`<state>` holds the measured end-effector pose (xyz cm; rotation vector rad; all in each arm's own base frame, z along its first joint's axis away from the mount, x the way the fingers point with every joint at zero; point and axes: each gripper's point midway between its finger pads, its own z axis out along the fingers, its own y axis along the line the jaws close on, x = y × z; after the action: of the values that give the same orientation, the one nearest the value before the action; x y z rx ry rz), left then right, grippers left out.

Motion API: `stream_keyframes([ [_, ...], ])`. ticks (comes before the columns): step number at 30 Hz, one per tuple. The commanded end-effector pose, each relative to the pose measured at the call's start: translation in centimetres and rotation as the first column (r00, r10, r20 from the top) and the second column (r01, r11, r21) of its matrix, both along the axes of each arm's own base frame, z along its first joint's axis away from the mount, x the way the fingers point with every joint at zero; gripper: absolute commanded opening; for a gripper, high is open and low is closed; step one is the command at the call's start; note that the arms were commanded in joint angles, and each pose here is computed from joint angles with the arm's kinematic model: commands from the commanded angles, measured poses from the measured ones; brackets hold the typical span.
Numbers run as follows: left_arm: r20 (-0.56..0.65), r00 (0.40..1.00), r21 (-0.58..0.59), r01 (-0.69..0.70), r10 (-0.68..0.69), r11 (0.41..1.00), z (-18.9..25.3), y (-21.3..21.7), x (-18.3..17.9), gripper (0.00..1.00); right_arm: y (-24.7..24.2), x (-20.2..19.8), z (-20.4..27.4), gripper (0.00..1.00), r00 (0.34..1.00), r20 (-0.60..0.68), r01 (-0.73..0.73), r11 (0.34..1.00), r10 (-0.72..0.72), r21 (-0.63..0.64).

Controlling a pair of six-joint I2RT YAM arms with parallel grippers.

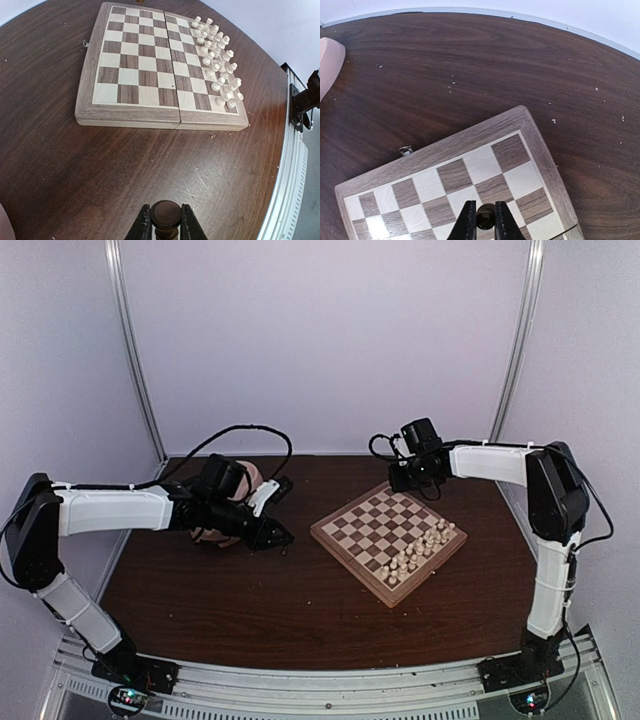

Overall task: Set up the chess pieces on the board
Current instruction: Place the pawn at h7.

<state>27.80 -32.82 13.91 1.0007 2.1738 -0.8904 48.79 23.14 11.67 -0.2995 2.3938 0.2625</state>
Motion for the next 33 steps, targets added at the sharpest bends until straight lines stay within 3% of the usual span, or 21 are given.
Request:
stream_keyframes([
  [1, 0.029, 1.0, -0.006, -0.006, 0.006, 1.0, 1.1, 0.1, 0.1, 0.15, -0.3, 2.3, -0.1, 0.12, 0.998, 0.034, 0.041, 0.997, -0.044, 0.064],
  [13, 0.016, 1.0, -0.004, -0.009, 0.009, 1.0, 1.1, -0.1, 0.3, 0.15, -1.4, 3.8, -3.5, 0.14, 0.996, 0.032, 0.082, 0.997, -0.082, 0.013],
  [33, 0.011, 1.0, -0.002, -0.007, 0.007, 1.0, 1.1, -0.3, 0.4, 0.15, -3.1, 3.9, -4.9, 0.14, 0.992, 0.032, 0.125, 0.992, -0.124, -0.033],
])
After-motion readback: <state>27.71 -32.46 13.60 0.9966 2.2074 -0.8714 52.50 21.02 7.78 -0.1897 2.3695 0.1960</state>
